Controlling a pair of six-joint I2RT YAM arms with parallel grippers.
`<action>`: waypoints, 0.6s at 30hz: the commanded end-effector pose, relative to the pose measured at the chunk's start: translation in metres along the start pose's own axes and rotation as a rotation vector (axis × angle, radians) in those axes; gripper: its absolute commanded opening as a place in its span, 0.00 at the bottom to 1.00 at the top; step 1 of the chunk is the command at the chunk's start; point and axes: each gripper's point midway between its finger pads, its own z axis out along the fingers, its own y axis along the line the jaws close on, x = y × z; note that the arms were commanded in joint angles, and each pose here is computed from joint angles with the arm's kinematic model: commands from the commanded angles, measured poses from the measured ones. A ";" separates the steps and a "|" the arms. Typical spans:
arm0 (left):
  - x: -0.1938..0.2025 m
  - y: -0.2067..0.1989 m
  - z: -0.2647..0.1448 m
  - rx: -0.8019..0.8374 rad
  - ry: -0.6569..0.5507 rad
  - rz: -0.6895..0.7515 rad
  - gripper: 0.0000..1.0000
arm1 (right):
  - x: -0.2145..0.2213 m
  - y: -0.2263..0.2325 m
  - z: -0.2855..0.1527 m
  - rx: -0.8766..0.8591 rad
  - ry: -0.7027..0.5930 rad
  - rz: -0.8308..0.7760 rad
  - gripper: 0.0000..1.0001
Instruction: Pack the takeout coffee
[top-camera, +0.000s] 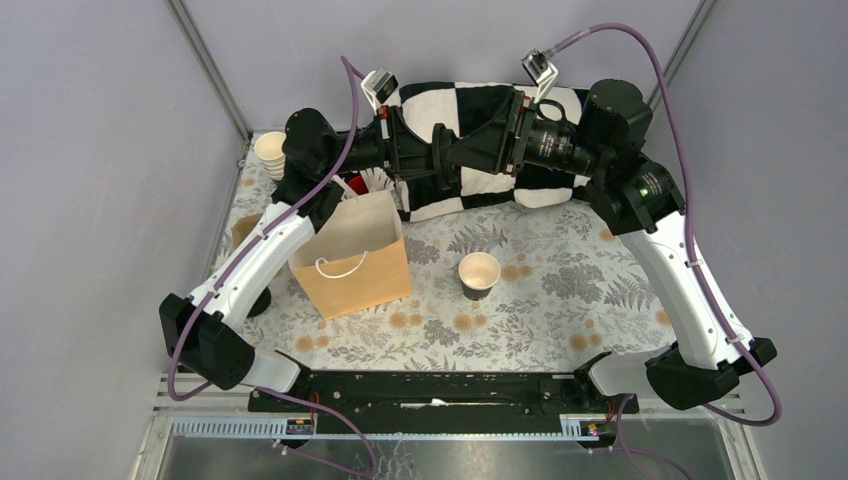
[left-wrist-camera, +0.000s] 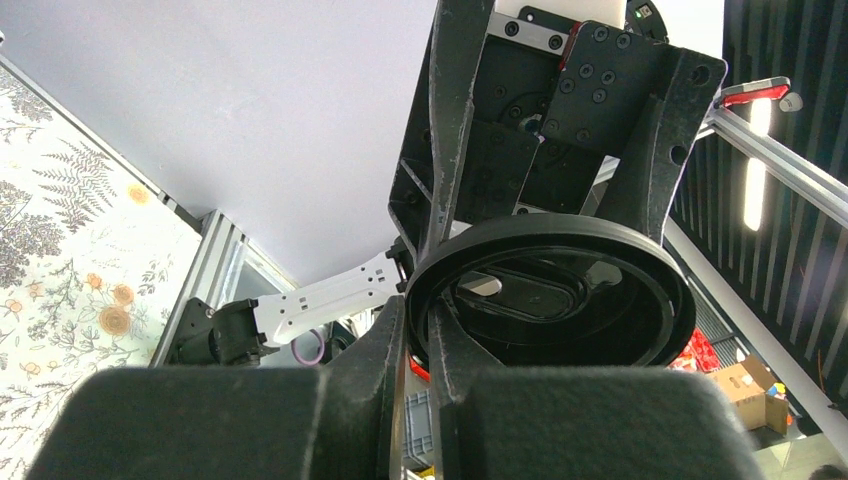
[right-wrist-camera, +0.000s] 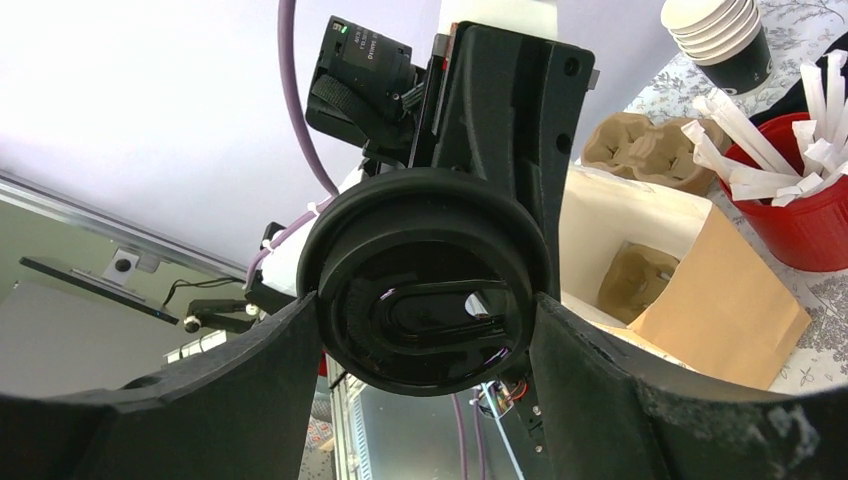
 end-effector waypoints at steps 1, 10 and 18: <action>-0.006 -0.005 -0.007 -0.005 -0.034 0.081 0.22 | -0.008 0.016 -0.003 -0.037 -0.042 -0.025 0.67; -0.028 0.029 -0.088 -0.313 -0.219 0.120 0.83 | 0.004 -0.106 -0.078 0.678 -0.101 -0.054 0.66; -0.034 0.005 -0.089 -0.364 -0.220 0.219 0.99 | 0.116 -0.232 -0.094 1.158 0.454 -0.213 0.68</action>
